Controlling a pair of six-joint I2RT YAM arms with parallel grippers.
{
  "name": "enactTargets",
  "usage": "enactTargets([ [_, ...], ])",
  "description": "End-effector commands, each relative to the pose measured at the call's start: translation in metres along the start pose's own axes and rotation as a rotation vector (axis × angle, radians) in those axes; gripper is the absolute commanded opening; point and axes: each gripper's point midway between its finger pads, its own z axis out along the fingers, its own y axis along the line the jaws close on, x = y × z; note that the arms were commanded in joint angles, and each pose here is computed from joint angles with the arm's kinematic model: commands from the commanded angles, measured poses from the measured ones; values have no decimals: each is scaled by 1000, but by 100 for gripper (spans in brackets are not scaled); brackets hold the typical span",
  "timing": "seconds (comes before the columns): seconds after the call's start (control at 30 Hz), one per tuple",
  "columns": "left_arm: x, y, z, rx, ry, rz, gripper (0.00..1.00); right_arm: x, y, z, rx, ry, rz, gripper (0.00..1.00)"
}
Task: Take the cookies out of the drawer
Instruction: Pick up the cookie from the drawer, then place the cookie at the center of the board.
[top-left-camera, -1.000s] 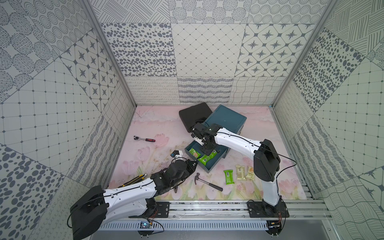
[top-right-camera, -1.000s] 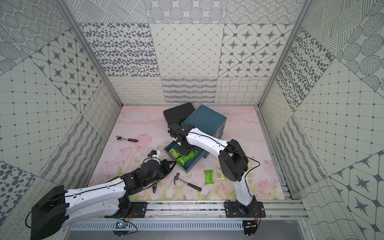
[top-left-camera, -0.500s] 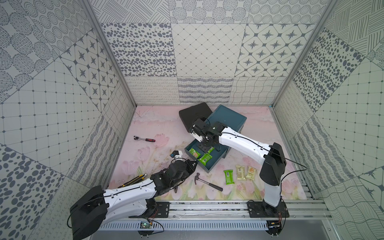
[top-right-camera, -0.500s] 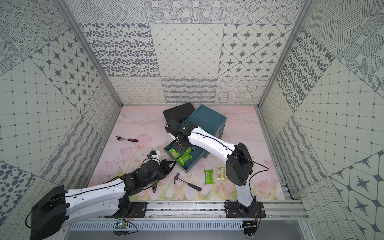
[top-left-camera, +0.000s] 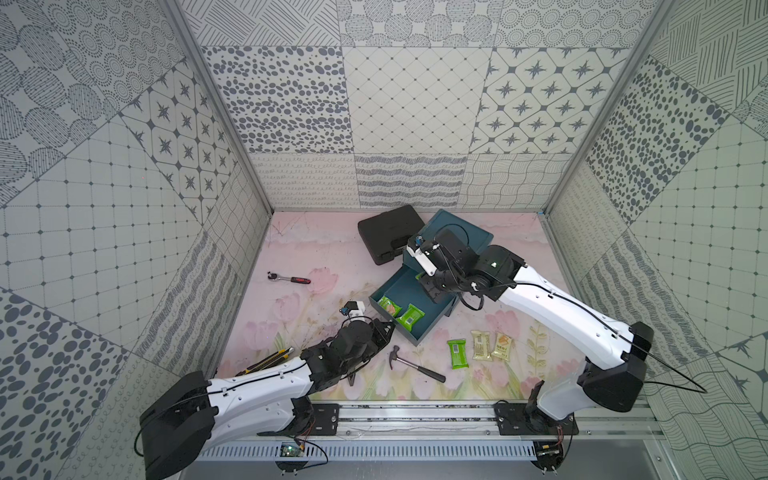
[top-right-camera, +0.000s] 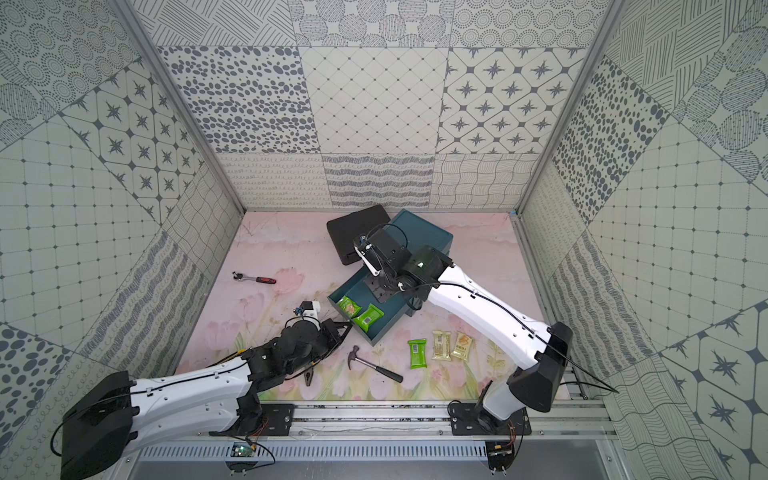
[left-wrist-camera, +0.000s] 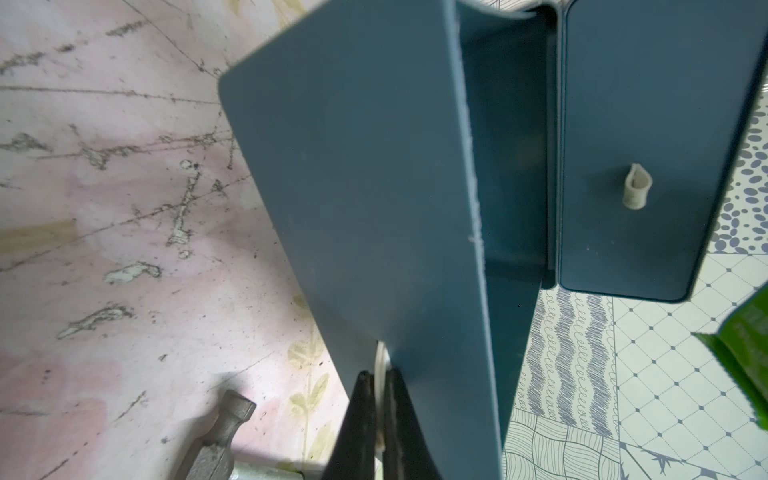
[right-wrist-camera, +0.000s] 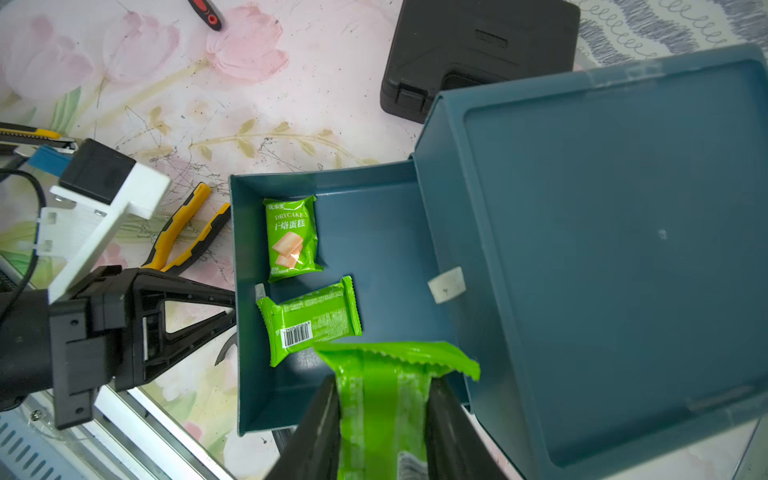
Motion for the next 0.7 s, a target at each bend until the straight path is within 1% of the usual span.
enactTargets([
  [0.0, -10, -6, 0, 14, -56, 8, 0, 27, -31, -10, 70, 30, 144, 33],
  [0.1, -10, -5, 0, 11, -53, 9, 0, 60, -58, -19, 90, 42, 289, 32],
  [0.2, -10, -5, 0, 12, -51, 6, 0, 102, -78, -19, 96, 82, 441, 32],
  [0.27, -9, -5, 0, 12, -49, 7, 0, 131, -86, -13, 88, 122, 556, 32],
  [0.33, -9, -4, 0, 13, -49, 6, 0, 151, -92, 0, 92, 138, 663, 32],
  [0.47, -8, -1, 0, 14, -49, -4, 0, 181, -104, 29, 126, 198, 796, 32],
  [0.53, -8, -1, 0, 13, -46, -3, 0, 189, -115, 44, 148, 201, 858, 31],
  [0.6, -7, -2, 1, 16, -43, -4, 0, 193, -124, 58, 151, 207, 895, 30],
  [0.67, -7, -2, 1, 16, -42, -4, 0, 192, -130, 75, 144, 230, 899, 30],
])
